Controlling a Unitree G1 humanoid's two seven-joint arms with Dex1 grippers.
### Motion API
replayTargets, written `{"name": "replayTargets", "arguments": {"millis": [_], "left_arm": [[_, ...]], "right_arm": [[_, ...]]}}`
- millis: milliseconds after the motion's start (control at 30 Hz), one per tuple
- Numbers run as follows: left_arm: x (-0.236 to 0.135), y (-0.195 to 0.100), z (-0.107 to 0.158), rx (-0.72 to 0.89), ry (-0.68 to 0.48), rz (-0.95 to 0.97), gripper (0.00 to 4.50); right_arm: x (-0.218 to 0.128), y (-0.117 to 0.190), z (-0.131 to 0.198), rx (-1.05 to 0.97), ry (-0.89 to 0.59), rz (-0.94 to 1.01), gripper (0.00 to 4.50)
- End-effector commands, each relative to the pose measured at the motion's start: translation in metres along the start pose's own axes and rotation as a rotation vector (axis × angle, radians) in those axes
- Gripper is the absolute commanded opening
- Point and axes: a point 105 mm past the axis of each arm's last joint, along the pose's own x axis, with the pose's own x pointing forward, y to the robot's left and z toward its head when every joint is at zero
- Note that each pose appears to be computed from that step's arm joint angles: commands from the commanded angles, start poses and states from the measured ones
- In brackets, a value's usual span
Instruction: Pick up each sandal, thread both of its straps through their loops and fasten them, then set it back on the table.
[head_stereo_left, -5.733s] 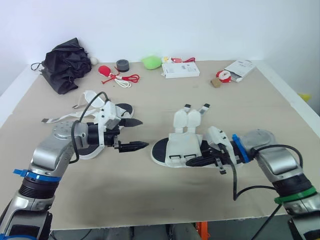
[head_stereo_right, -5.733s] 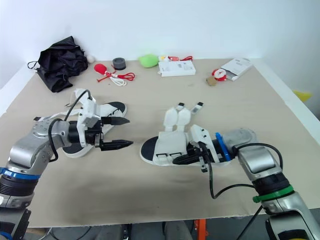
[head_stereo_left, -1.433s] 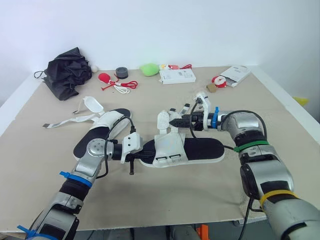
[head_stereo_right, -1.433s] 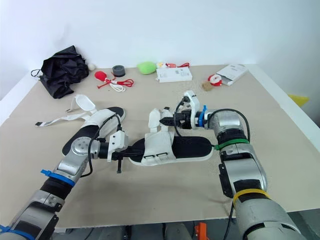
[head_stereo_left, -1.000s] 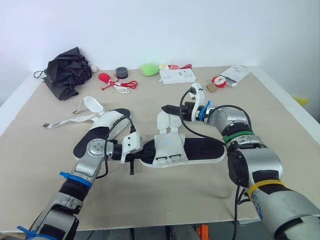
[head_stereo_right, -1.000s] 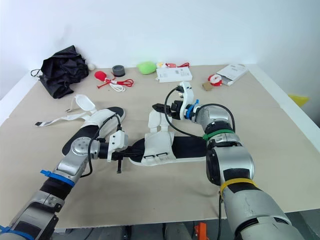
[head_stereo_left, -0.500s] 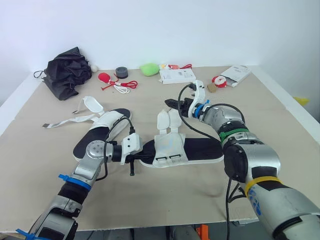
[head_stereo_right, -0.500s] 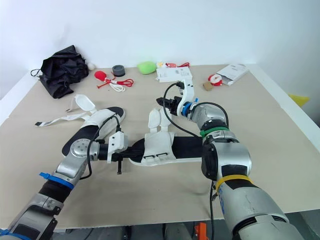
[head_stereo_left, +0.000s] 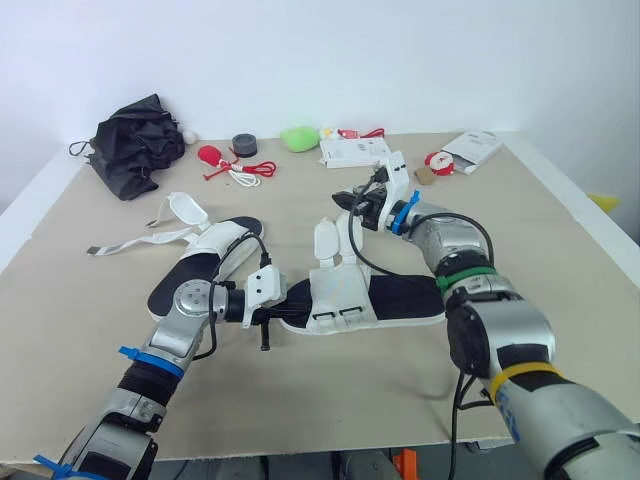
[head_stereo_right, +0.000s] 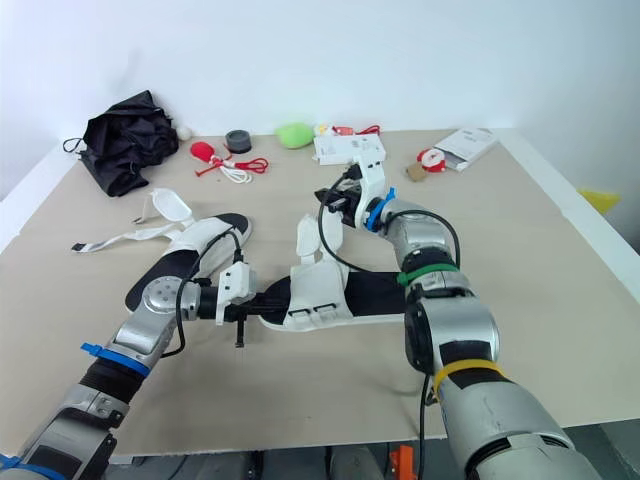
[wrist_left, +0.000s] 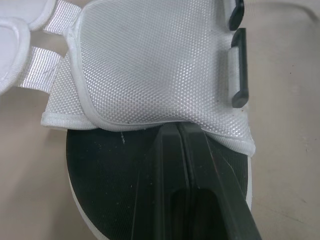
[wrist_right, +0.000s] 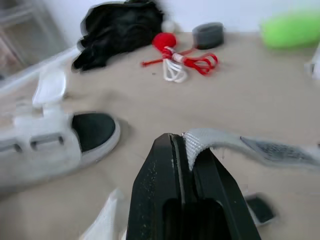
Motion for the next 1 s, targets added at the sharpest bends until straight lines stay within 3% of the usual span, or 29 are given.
{"name": "replayTargets", "arguments": {"millis": [33, 333, 500, 600, 933, 1000], "left_arm": [[0.004, -0.033, -0.058, -0.172, 0.182, -0.088, 0.00], [0.007, -0.036, -0.059, -0.176, 0.180, -0.108, 0.00], [0.009, -0.037, -0.059, -0.180, 0.176, -0.117, 0.00], [0.009, -0.037, -0.059, -0.181, 0.176, -0.122, 0.00], [0.010, -0.033, -0.057, -0.176, 0.175, -0.128, 0.00], [0.010, -0.033, -0.057, -0.175, 0.175, -0.130, 0.00]], "right_arm": [[-0.005, 0.030, 0.019, -0.307, -0.041, 0.137, 0.10], [-0.033, 0.092, 0.015, -0.918, -0.125, 0.152, 0.10], [-0.053, 0.102, 0.010, -1.457, -0.235, 0.072, 0.10], [-0.064, 0.105, -0.006, -1.631, -0.273, 0.106, 0.10], [-0.085, 0.113, -0.022, -1.609, -0.344, 0.130, 0.10], [-0.089, 0.116, -0.024, -1.604, -0.342, 0.162, 0.73]]}}
